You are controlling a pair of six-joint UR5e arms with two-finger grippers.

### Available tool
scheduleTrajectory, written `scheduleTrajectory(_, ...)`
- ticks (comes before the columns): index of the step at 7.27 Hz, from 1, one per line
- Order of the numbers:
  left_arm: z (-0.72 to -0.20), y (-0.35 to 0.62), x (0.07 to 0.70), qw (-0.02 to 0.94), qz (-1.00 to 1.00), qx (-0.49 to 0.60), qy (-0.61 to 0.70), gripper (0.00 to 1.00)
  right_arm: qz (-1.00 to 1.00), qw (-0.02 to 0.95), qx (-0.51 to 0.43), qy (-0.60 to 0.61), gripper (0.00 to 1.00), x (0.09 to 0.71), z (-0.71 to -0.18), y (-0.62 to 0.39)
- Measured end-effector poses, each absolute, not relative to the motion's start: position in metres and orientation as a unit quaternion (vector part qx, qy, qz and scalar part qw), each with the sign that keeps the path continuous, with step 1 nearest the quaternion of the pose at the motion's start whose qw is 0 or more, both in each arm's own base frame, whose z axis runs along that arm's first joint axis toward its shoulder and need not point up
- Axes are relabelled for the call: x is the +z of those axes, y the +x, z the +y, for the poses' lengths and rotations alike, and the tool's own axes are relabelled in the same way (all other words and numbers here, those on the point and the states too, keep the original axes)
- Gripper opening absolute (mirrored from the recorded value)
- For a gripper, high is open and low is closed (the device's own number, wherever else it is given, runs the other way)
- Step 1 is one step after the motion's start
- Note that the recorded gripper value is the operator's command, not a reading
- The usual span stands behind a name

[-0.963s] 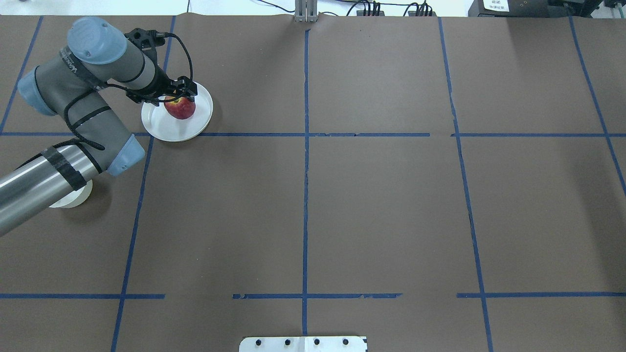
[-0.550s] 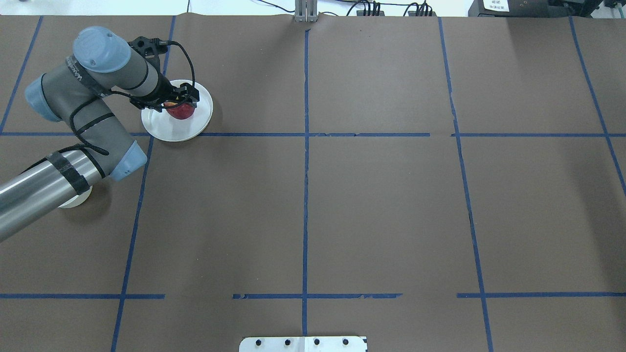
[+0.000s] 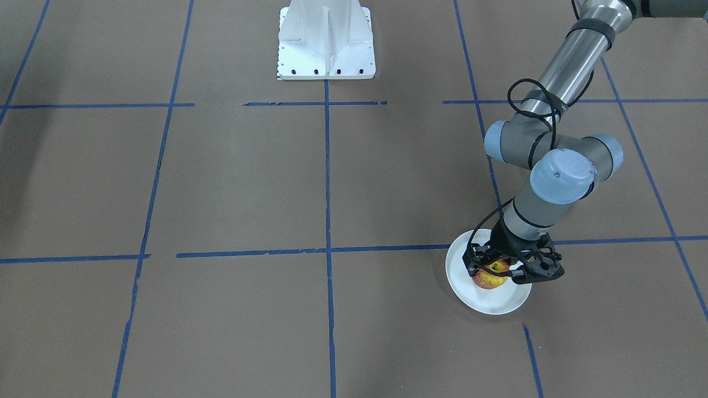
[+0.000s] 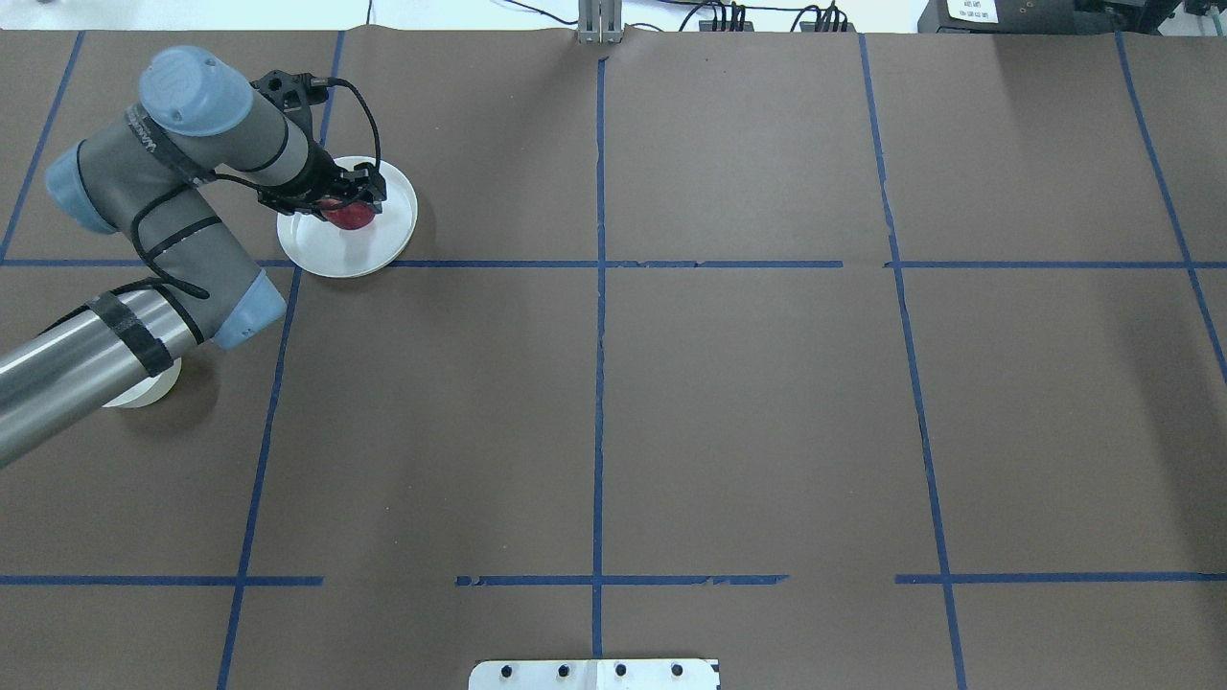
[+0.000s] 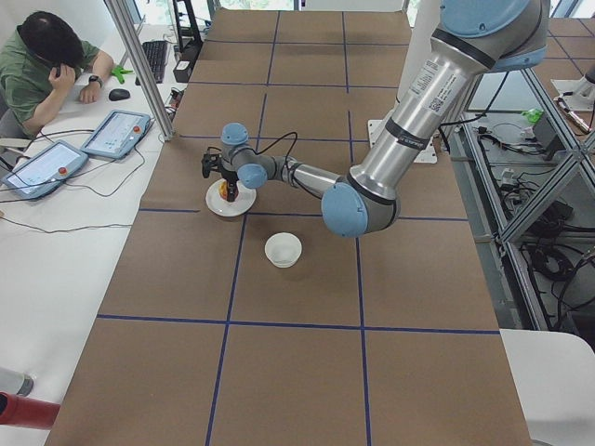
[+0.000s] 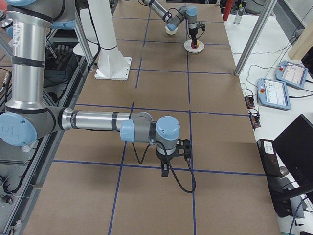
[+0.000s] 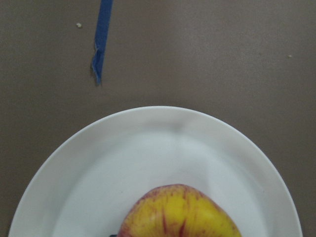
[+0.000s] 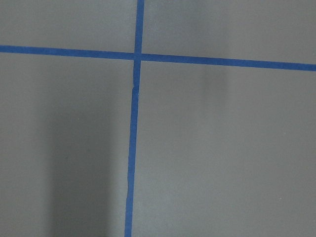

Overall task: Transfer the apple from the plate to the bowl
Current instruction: 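Lift the apple with the left gripper and carry it toward the white bowl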

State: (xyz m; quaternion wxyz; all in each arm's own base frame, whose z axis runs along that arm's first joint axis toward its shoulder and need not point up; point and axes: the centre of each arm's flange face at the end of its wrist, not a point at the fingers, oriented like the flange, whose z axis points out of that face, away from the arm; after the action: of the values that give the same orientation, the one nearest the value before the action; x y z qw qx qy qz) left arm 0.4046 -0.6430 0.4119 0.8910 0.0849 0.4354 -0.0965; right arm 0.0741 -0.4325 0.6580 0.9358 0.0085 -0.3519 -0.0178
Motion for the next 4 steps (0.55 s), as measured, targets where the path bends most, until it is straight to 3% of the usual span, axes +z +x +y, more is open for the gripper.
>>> scheduleTrajectory(2, -0.64, 0.343, 0.407, 0.879, 0.46, -0.094, 0.079, 0.45, -0.352, 0.936, -0.018, 0.009, 1.0, 0.658, -0.432, 0.074)
scheduleTrajectory(4, -0.597, 0.27, 0.426, 0.885, 0.454, -0.059, 0.082, 0.45, -0.352, 0.936, -0.018, 0.009, 1.0, 0.658, -0.432, 0.074)
